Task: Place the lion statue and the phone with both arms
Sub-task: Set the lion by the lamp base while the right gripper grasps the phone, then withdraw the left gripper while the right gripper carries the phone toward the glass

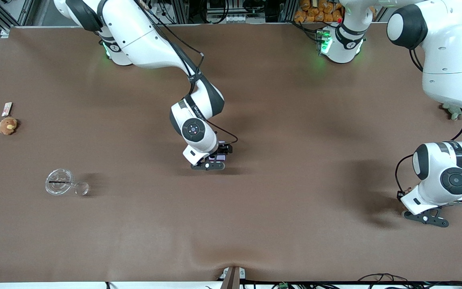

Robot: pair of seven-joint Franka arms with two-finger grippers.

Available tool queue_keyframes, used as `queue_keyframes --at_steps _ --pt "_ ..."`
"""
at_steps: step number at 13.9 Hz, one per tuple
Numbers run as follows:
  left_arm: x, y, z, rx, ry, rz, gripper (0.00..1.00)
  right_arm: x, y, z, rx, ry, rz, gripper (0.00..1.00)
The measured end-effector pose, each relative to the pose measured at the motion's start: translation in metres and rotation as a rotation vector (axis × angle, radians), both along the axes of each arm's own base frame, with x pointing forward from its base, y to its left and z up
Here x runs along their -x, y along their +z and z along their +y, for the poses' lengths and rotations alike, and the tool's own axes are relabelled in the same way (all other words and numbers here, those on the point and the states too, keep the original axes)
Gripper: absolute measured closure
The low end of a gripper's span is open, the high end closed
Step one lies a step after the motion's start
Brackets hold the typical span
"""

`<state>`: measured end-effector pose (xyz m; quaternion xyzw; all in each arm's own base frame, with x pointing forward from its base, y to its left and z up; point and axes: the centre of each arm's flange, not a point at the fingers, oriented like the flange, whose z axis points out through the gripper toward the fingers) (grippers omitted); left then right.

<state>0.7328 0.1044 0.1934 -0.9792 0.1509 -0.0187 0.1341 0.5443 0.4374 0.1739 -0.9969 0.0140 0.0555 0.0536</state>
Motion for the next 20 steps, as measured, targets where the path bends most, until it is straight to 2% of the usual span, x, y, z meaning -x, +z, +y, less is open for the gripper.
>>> queue_keyframes --at_steps 1,3,5,9,12,16,20 --pt "0.0 -0.001 0.0 0.0 0.0 0.001 0.38 0.001 0.0 0.001 0.005 0.006 -0.003 0.0" --pt "0.0 -0.002 0.0 0.0 0.0 0.003 0.19 0.002 0.001 0.002 0.016 0.017 -0.011 0.17" --pt "0.0 -0.002 0.0 0.0 0.0 0.003 0.01 0.004 0.001 0.005 0.021 0.028 -0.016 0.17" --pt "-0.001 -0.001 0.0 0.0 -0.001 -0.003 0.0 0.006 0.001 0.008 0.023 0.031 -0.015 0.17" --pt "-0.004 0.005 0.0 -0.001 -0.002 -0.017 0.0 -0.001 0.013 0.004 0.056 0.016 0.034 0.17" --pt "-0.009 0.024 0.0 -0.003 0.002 -0.036 0.0 -0.037 0.042 -0.026 0.055 -0.05 0.033 0.17" --pt "-0.006 0.054 -0.002 -0.007 0.023 -0.001 0.0 -0.089 0.062 -0.106 0.048 -0.175 0.017 0.17"
